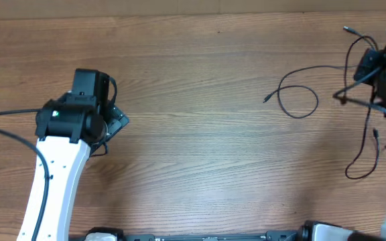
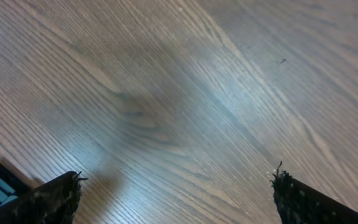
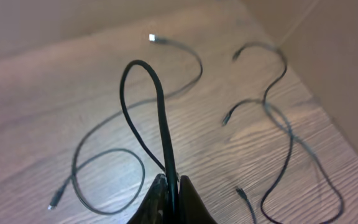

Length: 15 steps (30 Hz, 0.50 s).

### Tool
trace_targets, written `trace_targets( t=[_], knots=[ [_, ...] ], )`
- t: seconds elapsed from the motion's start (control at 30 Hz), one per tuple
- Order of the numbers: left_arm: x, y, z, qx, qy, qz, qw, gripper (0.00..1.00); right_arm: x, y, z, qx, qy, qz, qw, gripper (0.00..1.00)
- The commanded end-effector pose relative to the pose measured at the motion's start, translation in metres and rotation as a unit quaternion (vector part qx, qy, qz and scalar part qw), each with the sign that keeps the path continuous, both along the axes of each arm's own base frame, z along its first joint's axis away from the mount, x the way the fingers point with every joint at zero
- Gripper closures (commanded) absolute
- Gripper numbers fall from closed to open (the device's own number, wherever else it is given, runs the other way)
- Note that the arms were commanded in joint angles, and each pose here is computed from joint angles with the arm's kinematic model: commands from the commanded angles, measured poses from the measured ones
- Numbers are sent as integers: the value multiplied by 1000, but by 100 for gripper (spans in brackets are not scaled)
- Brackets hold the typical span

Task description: Untangle cables

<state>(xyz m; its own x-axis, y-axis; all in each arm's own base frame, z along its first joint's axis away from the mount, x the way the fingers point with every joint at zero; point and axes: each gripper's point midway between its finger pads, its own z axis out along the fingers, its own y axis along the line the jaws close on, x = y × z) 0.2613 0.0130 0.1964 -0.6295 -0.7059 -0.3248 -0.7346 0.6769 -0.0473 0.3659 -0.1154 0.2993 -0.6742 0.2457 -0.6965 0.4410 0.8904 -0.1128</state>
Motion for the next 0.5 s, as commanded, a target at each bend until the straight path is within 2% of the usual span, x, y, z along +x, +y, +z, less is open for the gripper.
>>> trace_targets(
  t=[0.0, 0.1, 0.3, 0.47],
  knots=[
    [3, -5, -8, -1, 27, -45, 999, 0, 8, -6, -22, 16, 27, -5, 999, 96],
    [2, -20, -12, -36, 37, -83, 995, 0, 8, -21, -51, 39, 66, -41, 996, 96],
    [3, -20, -12, -37, 35, -83, 995, 0, 2, -41, -80, 55, 93, -79, 991, 96],
    [3, -21, -12, -38, 35, -82, 995, 0, -31, -67, -122, 97, 139, -164, 972, 96]
  ],
)
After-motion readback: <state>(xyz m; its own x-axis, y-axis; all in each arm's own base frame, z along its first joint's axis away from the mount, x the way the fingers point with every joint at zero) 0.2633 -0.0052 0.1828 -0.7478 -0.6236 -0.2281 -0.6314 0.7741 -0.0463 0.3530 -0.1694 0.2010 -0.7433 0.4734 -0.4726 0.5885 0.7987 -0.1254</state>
